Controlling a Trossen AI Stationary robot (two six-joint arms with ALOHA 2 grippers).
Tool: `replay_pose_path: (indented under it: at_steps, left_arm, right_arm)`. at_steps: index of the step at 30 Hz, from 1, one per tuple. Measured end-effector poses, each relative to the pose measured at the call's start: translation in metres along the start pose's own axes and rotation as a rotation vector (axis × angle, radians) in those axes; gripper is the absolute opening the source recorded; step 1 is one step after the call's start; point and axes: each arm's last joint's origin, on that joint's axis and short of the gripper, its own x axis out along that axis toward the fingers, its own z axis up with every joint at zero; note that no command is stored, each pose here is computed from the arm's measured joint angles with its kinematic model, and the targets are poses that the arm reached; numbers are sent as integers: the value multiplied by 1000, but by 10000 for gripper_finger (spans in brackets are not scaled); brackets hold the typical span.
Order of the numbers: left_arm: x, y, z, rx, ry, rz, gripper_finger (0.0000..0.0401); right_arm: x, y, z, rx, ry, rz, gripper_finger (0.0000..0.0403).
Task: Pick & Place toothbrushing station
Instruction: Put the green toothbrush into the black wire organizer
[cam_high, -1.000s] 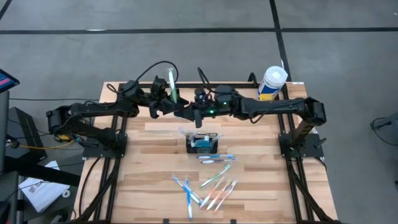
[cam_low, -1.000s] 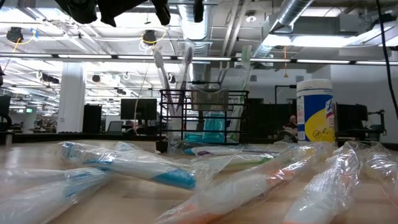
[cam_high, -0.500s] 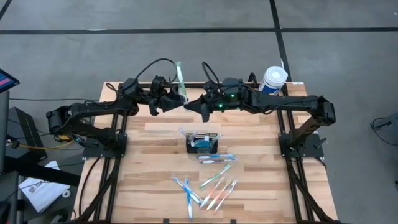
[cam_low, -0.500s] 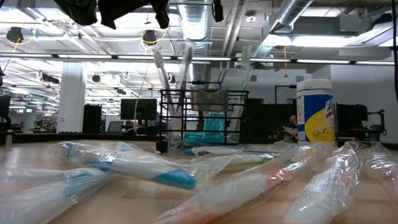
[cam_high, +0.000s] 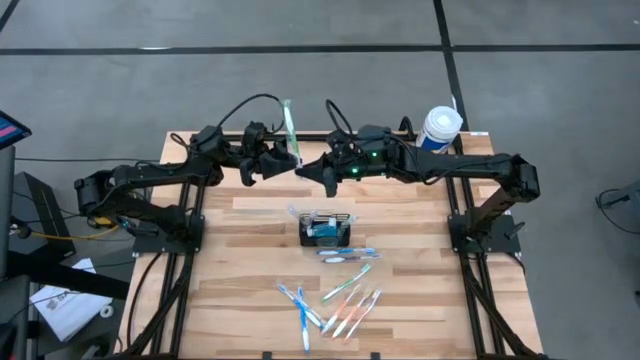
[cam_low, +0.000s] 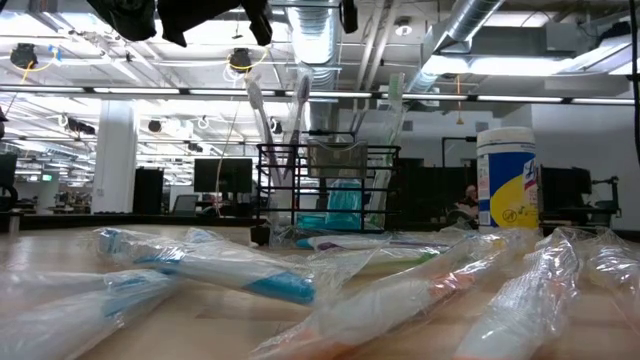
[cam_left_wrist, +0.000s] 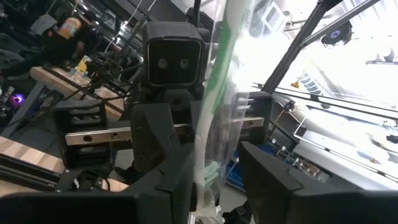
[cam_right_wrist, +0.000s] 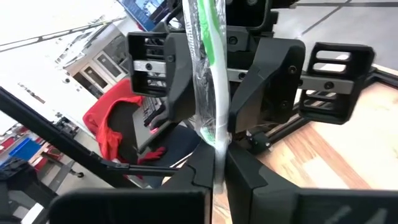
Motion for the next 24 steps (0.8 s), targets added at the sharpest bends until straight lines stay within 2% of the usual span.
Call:
replay_pose_path:
  at_steps: [14,24]
  left_arm:
    - [-2,1,2,5,-2,2,18]
    - [-2,1,2,6,-2,2,20]
  right_arm:
    - [1,6,-1,6,4,58,9]
    - [1,7,-2,13,9,67,9]
